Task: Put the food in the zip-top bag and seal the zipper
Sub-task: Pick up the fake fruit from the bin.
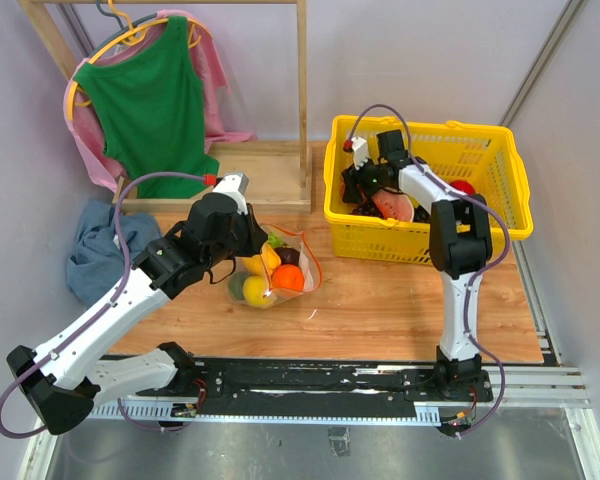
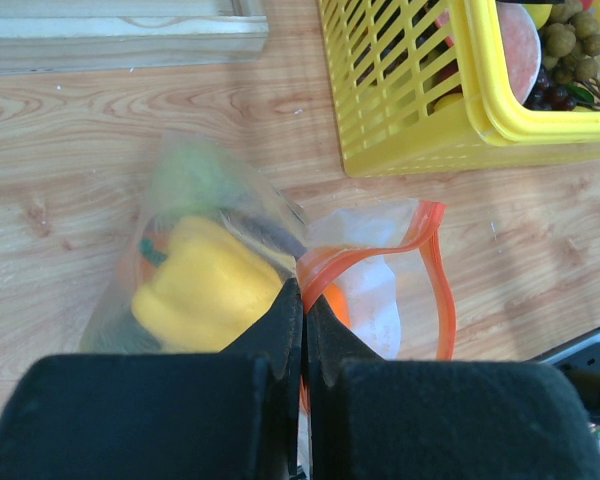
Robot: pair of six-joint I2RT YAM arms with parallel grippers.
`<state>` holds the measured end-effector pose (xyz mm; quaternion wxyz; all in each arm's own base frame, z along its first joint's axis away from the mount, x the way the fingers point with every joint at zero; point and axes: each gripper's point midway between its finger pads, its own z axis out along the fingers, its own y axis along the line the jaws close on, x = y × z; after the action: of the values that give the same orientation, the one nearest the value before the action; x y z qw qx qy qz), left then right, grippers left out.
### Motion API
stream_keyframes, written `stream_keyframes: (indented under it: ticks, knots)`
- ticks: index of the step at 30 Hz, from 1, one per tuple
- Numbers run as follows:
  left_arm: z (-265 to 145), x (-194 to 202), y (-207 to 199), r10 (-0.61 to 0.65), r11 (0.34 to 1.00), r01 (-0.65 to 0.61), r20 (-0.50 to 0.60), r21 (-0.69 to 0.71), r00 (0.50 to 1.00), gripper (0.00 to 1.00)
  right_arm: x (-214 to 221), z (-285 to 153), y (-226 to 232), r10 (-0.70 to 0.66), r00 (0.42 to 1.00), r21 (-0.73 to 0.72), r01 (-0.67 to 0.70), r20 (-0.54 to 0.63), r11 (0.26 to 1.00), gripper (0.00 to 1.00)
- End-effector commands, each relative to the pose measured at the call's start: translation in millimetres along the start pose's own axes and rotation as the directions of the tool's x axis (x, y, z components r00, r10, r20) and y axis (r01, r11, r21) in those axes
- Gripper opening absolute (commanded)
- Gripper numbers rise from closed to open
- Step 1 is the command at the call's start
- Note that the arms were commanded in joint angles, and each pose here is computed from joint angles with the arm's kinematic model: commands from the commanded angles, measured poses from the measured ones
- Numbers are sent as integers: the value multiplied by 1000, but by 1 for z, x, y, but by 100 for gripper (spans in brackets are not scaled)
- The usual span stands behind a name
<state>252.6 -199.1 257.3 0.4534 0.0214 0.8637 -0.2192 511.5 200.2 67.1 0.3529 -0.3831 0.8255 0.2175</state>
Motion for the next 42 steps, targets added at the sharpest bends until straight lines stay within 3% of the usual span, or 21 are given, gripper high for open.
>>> stream_keyframes:
  ticks: [1, 9, 13, 17, 25, 34, 42]
  knots:
    - [-3, -13, -6, -22, 999, 21, 50, 29, 998, 0, -46, -48, 7, -55, 994, 40, 52, 90, 998, 34]
    - [-7, -17, -10, -38, 998, 35, 62, 49, 997, 0, -80, -102, 22, -39, 985, 114, 19, 169, 993, 32]
    - [-7, -18, -15, -50, 996, 45, 62, 75, 997, 0, -84, -124, 29, 19, 981, 160, -51, 194, 986, 35]
    - [-5, -16, -21, -64, 993, 59, 50, 102, 997, 0, -83, -148, 37, 89, 970, 214, -139, 228, 967, 31]
    - [-2, -13, -24, -82, 991, 78, 29, 112, 996, 0, -116, -200, 93, 86, 933, 247, -180, 349, 952, 29]
    - [-6, -17, -26, -105, 988, 100, 35, 114, 994, 0, -153, -237, 186, 36, 877, 124, -109, 479, 986, 25]
    - [-5, -19, -27, -119, 988, 115, 33, 108, 992, 0, -154, -233, 269, 22, 870, -24, -11, 493, 1000, 25]
